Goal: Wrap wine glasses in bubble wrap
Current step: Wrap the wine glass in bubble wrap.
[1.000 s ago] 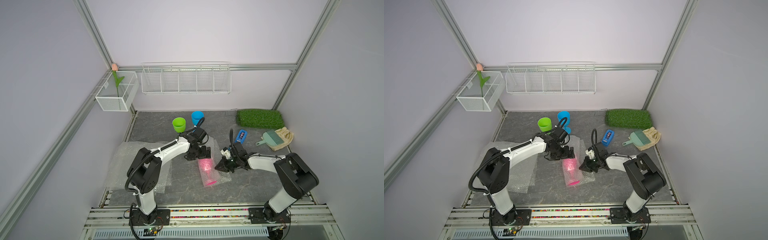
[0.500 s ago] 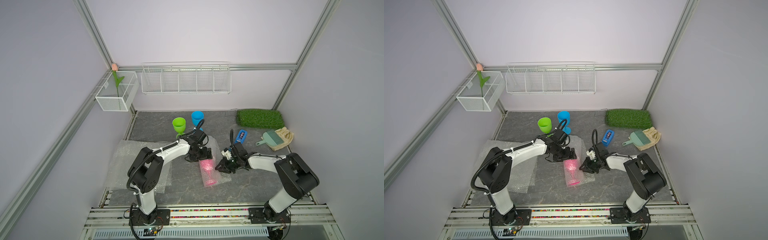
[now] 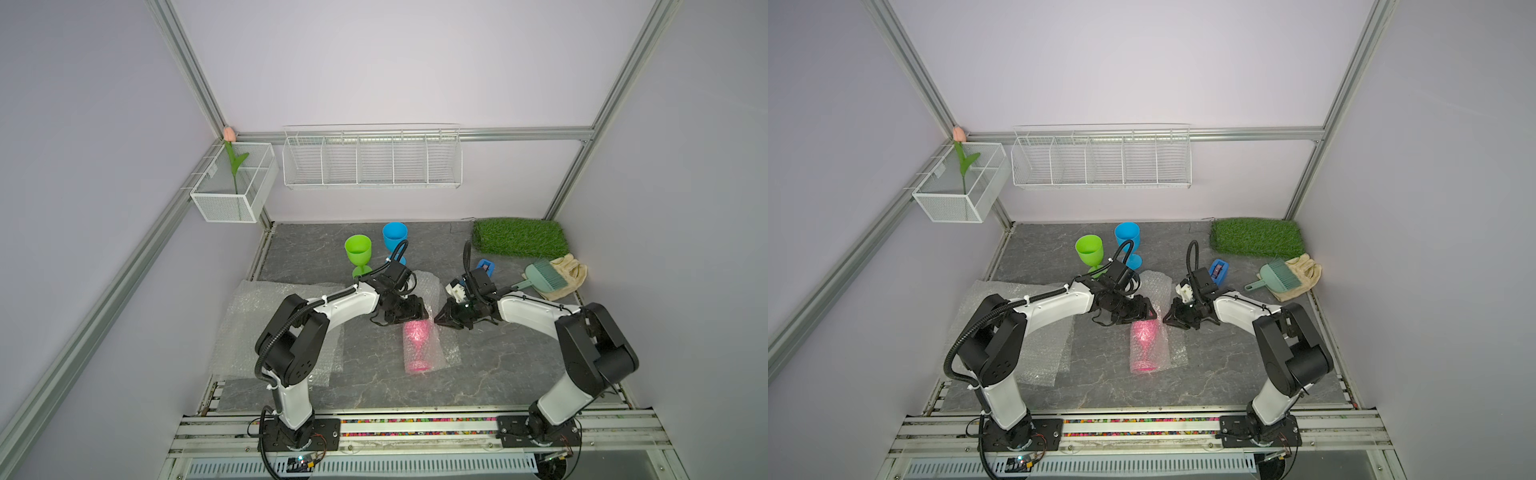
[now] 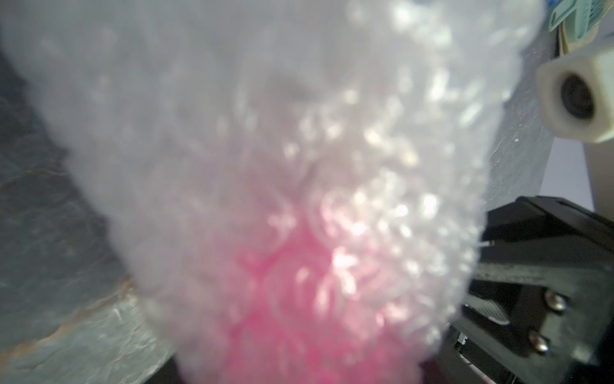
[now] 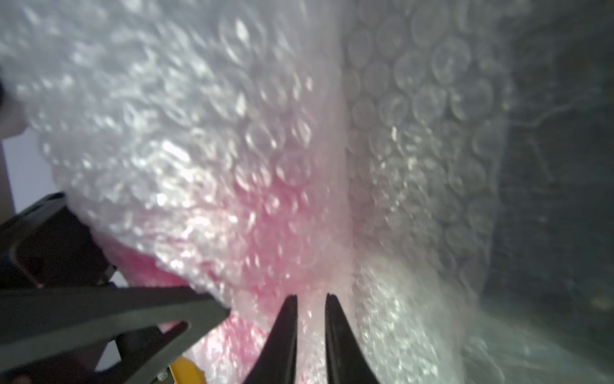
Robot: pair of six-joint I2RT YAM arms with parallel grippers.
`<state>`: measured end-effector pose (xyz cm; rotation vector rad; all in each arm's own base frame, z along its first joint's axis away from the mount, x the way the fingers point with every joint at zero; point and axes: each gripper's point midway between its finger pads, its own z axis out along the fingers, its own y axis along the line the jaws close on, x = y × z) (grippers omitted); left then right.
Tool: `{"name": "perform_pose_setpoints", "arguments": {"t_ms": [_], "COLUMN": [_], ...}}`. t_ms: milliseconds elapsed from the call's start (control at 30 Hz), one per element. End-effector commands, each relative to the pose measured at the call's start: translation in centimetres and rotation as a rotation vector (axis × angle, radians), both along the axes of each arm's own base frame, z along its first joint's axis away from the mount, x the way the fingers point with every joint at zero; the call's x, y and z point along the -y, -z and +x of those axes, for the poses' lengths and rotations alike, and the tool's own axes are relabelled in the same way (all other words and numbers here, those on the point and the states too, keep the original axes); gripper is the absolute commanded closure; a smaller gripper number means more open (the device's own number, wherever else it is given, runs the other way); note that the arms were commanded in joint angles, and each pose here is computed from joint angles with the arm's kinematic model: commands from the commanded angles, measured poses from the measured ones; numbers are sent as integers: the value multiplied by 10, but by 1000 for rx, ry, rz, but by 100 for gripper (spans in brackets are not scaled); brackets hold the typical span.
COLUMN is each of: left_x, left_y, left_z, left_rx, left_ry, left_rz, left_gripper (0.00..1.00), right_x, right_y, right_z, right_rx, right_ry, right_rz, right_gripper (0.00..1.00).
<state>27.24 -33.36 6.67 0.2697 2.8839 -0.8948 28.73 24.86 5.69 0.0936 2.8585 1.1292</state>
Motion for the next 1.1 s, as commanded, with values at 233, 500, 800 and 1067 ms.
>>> {"name": "perform_pose_setpoints", "arguments": {"t_ms": [233,500,800,1067], "left_x": [-8,-29,-59,-64], "left_y": [0,9,16,23], "left_z": [-20,-17,-6,-6], "left_rx": [-19,-29,-38,-65], "left_ry": [89,50,-19,-35], "left_rz": [12,157,376,435], "left_gripper": [36,37,37,38], "right_x": [-30,-31,21,30], "right_y": [9,13,-8,5], "right_z": [45,80,67,-7], "right_rx": [-7,25,68,-43], "right_ry": [-20,-4,12,-5], "right_rz": [59,23,-108,-20], "right_gripper": [83,83,73,48]}}
